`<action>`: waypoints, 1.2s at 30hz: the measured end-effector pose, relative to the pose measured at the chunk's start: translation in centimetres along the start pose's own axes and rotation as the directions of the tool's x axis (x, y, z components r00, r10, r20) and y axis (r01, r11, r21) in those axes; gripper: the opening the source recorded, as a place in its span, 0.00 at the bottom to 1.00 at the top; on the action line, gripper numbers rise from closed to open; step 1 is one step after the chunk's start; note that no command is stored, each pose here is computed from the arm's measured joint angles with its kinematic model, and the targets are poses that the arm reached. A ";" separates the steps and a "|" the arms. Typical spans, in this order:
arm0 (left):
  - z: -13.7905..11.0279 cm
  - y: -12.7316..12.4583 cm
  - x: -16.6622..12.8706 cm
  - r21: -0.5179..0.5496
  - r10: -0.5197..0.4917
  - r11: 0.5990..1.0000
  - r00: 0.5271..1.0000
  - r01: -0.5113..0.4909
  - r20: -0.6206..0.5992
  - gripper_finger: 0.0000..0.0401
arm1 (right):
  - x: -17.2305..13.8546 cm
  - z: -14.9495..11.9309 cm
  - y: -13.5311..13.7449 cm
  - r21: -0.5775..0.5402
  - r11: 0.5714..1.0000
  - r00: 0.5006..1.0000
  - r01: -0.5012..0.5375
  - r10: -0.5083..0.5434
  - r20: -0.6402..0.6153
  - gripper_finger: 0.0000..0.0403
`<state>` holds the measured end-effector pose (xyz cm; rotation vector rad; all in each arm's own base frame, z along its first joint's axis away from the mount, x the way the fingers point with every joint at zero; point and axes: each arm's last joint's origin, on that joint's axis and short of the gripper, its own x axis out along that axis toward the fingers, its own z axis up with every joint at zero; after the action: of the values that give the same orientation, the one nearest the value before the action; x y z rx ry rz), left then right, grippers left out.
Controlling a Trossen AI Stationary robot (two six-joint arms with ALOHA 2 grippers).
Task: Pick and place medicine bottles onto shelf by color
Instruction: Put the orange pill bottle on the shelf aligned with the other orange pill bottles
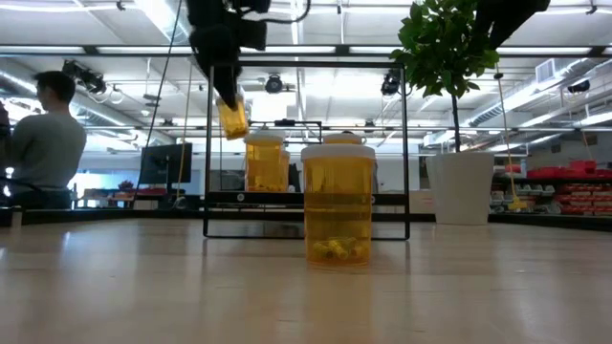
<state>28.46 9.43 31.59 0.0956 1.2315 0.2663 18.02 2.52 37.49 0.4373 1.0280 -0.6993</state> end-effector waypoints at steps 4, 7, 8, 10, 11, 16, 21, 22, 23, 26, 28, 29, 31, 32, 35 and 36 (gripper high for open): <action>1.9 1.6 0.6 0.010 0.008 1.000 1.000 -0.008 -0.022 0.57 | 0.0 0.0 0.0 -0.014 1.000 1.000 0.002 -0.002 0.001 0.71; 3.8 2.8 1.1 0.009 0.011 1.000 0.999 -0.011 -0.031 0.55 | 0.0 0.0 0.0 -0.014 1.000 1.000 0.004 -0.004 0.004 0.71; 4.4 3.1 1.3 0.009 0.011 1.000 0.999 -0.011 -0.038 0.55 | 0.0 0.0 0.0 -0.013 1.000 1.000 0.004 -0.004 0.004 0.71; 5.4 3.8 1.9 0.013 0.012 1.000 0.999 -0.011 -0.052 0.56 | 0.0 0.0 0.0 -0.006 1.000 1.000 0.004 -0.004 0.004 0.71; 5.8 4.1 2.4 0.020 0.009 1.000 0.998 -0.008 -0.067 0.56 | 0.0 0.0 0.0 -0.002 1.000 1.000 0.004 -0.004 0.004 0.71; 7.0 5.0 5.5 0.029 -0.010 0.999 0.986 0.016 -0.167 0.58 | 0.0 0.0 0.0 0.003 1.000 1.000 0.005 -0.005 0.004 0.71; 7.5 5.2 8.0 0.028 -0.018 0.999 0.976 0.025 -0.218 0.56 | 0.0 0.1 -0.1 0.004 1.000 0.999 0.021 -0.021 0.026 0.71; 7.6 5.2 8.4 0.028 -0.020 0.999 0.974 0.027 -0.226 0.56 | 0.0 0.1 -0.1 0.005 1.000 0.999 0.022 -0.022 0.028 0.71; 7.6 5.2 8.6 0.029 -0.022 0.999 0.972 0.029 -0.232 0.56 | 0.0 0.1 -0.1 0.005 1.000 0.999 0.026 -0.026 0.032 0.71; 7.8 4.9 9.4 0.035 -0.024 0.999 0.972 0.033 -0.235 0.56 | 0.1 0.3 -0.3 0.024 0.999 0.998 0.038 -0.039 0.040 0.71; 8.0 4.7 9.8 0.039 -0.025 0.999 0.973 0.035 -0.231 0.57 | 0.2 0.5 -0.4 0.051 0.998 0.998 0.044 -0.046 0.041 0.71; 8.1 4.6 10.0 0.041 -0.023 0.999 0.975 0.033 -0.223 0.58 | 0.2 0.6 -0.5 0.061 0.997 0.998 0.047 -0.050 0.040 0.71; 8.3 4.4 10.2 0.046 -0.021 0.998 0.977 0.032 -0.213 0.58 | 0.3 0.7 -0.7 0.072 0.996 0.998 0.053 -0.056 0.040 0.70; 8.4 4.3 10.3 0.047 -0.022 0.998 0.977 0.032 -0.213 0.57 | 0.3 0.8 -0.7 0.073 0.996 0.997 0.056 -0.059 0.040 0.70; 8.5 4.1 10.9 0.050 -0.024 0.998 0.976 0.036 -0.218 0.56 | 0.4 0.9 -0.8 0.064 0.996 0.997 0.061 -0.063 0.039 0.68; 8.4 4.2 11.0 0.050 -0.025 0.998 0.974 0.037 -0.224 0.56 | 0.4 1.0 -0.9 0.062 0.996 0.997 0.062 -0.065 0.040 0.68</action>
<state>39.14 16.82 25.18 0.0945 1.4627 0.2209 18.14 1.16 37.54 0.4428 0.9867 -0.7952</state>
